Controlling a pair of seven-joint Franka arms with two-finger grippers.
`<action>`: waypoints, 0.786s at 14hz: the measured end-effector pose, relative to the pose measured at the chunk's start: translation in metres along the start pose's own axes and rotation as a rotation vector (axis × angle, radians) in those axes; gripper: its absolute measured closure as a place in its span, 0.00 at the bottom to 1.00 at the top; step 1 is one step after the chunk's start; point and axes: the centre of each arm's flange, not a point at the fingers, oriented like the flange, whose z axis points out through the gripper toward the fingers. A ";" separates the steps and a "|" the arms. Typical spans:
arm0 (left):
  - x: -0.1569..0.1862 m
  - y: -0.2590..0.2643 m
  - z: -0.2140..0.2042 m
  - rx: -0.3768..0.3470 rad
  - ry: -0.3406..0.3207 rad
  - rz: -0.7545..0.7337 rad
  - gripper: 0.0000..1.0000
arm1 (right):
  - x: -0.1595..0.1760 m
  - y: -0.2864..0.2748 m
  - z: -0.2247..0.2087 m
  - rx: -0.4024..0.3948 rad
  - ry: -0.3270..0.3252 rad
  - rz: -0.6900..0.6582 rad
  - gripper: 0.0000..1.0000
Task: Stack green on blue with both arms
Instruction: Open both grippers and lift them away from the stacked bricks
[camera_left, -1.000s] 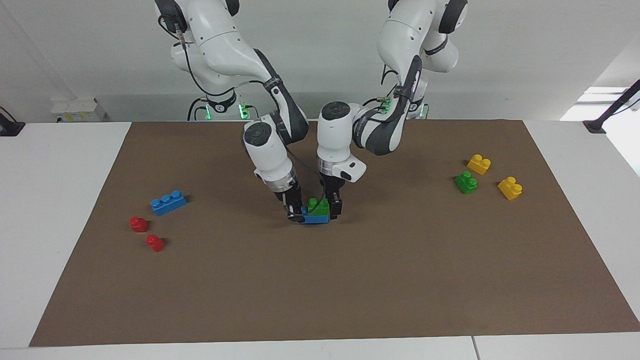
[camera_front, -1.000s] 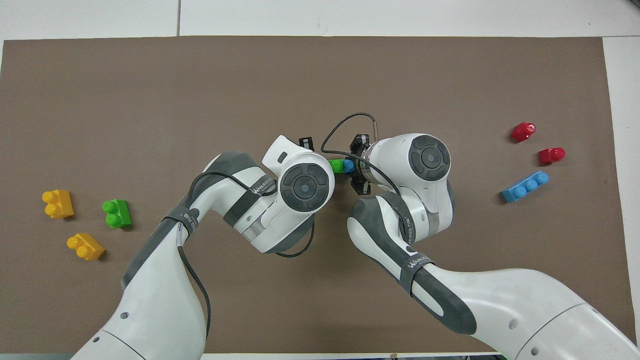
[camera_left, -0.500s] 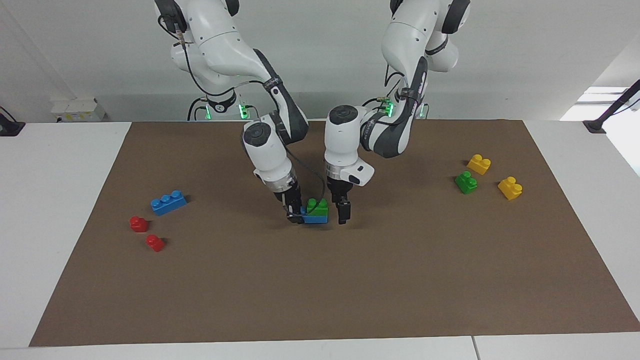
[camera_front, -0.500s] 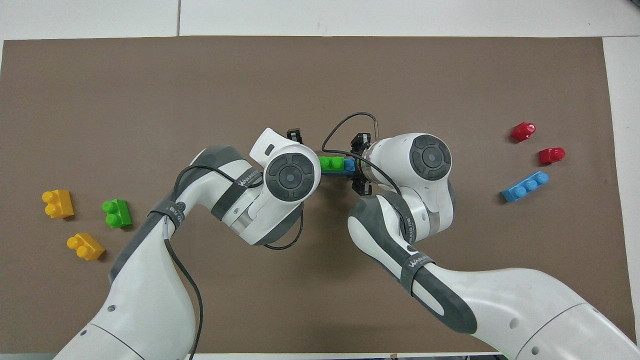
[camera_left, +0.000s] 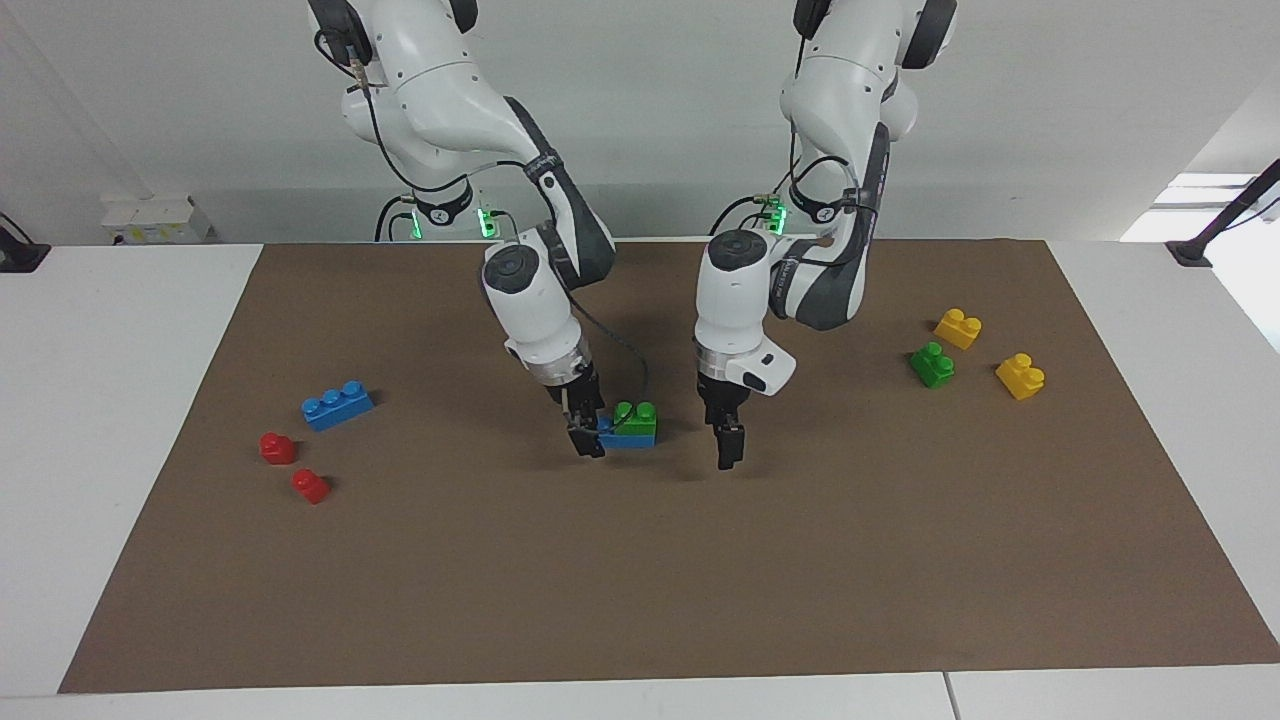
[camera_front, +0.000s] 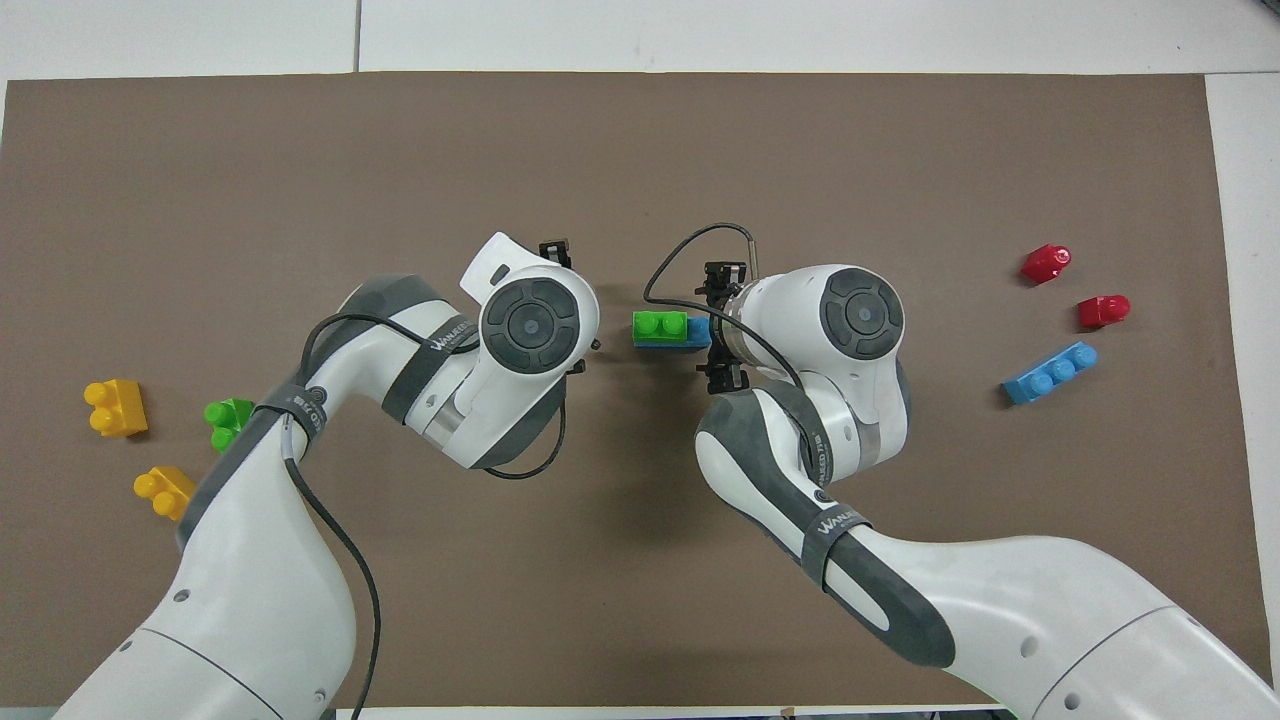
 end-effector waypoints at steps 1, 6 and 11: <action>0.010 0.004 0.003 -0.009 -0.005 0.017 0.00 | 0.006 -0.003 -0.002 -0.004 0.003 0.011 0.00; 0.073 0.029 0.017 -0.032 0.004 0.142 0.00 | 0.027 -0.018 -0.022 -0.037 0.014 0.030 0.00; 0.137 0.053 0.021 -0.053 0.028 0.266 0.00 | 0.090 -0.042 -0.082 -0.089 0.021 -0.251 0.00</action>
